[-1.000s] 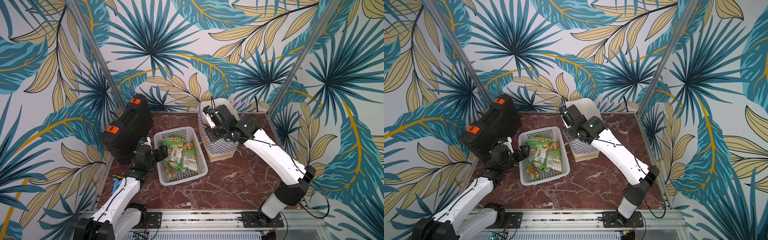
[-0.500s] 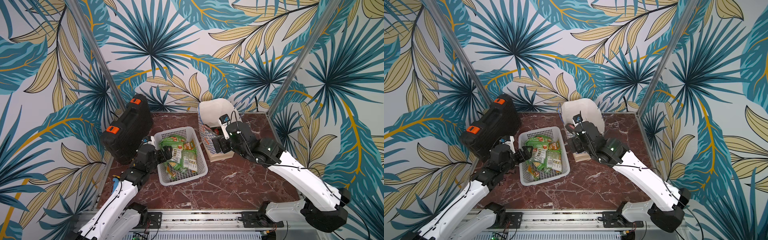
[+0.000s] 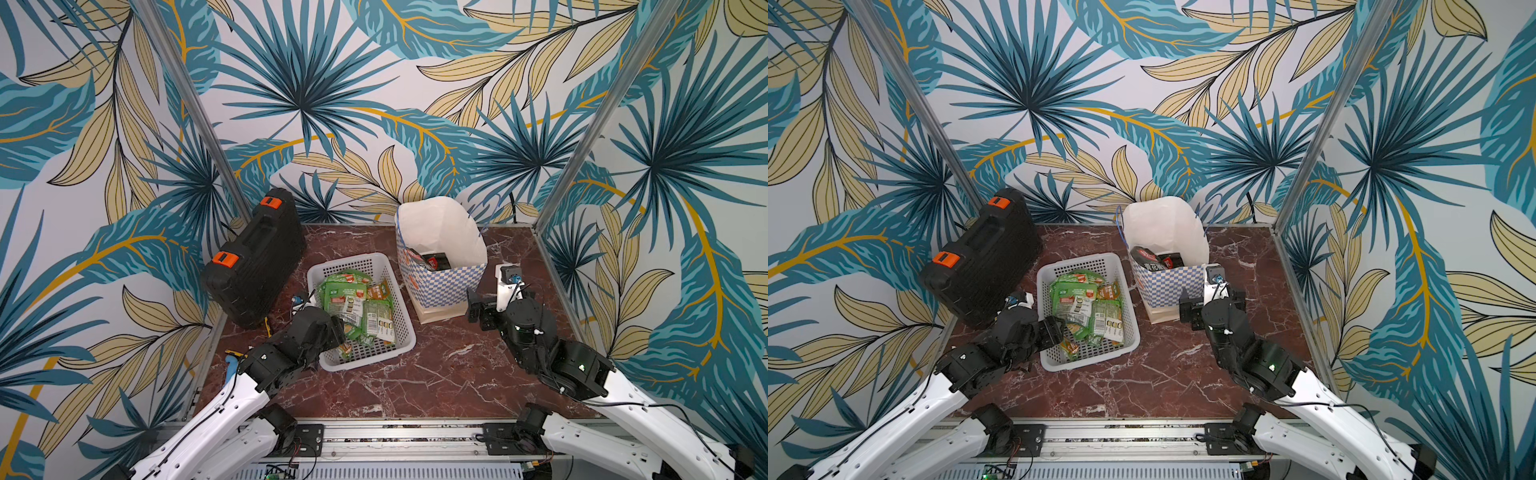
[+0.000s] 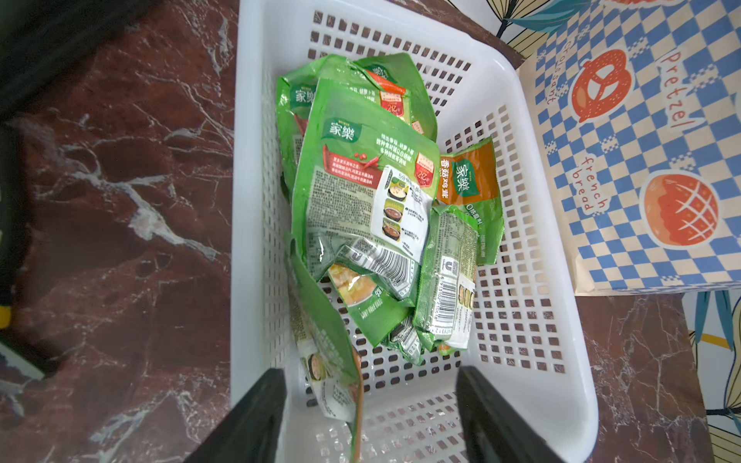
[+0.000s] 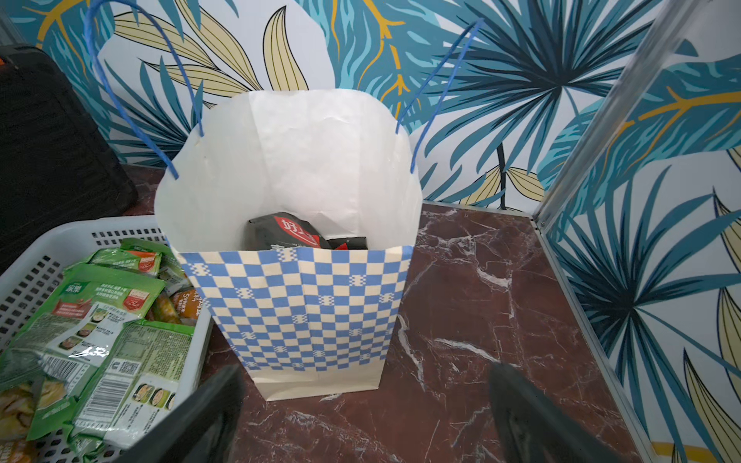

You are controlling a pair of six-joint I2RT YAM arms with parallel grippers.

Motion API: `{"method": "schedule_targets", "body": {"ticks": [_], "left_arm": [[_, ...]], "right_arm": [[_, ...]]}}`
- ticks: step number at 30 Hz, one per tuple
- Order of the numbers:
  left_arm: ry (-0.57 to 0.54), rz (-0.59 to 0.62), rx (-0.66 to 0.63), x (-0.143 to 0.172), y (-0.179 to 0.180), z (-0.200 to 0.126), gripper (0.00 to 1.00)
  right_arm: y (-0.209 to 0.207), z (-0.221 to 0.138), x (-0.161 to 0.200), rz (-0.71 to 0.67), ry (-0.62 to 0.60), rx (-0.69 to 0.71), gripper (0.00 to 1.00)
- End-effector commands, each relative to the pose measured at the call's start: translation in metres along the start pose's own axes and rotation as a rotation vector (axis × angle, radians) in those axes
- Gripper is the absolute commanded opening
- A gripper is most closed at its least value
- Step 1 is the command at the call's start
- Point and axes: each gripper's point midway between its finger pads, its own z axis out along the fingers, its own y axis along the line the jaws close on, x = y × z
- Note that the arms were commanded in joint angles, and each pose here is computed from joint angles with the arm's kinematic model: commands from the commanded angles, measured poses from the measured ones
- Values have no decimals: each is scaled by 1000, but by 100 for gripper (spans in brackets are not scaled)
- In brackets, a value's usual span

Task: Place the condiment packets inside the bag
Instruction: Pick up the condiment packet from the storage box.

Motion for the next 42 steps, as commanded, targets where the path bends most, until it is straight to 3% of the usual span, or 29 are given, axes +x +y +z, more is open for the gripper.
{"method": "schedule_targets", "body": {"ticks": [1, 8, 14, 20, 28, 36, 42], "left_arm": [[19, -2, -65, 11, 9, 9, 61], [44, 64, -115, 18, -8, 27, 51], [31, 104, -148, 12, -11, 26, 0], [-35, 151, -99, -21, -39, -1, 0], [-127, 223, 55, -83, -109, -49, 0], [-144, 288, 381, -128, -224, -91, 0], [-219, 358, 596, -144, -303, -145, 0]], "right_arm": [[-7, 1, -5, 29, -40, 46, 100], [-7, 1, -3, 7, -35, 42, 100], [-6, 2, -2, -12, -32, 46, 100], [-6, 5, 0, -21, -31, 52, 100], [-8, 7, 2, -33, -25, 79, 100], [-14, 9, 4, -38, -20, 120, 99], [-17, 9, 4, -39, -20, 134, 100]]}}
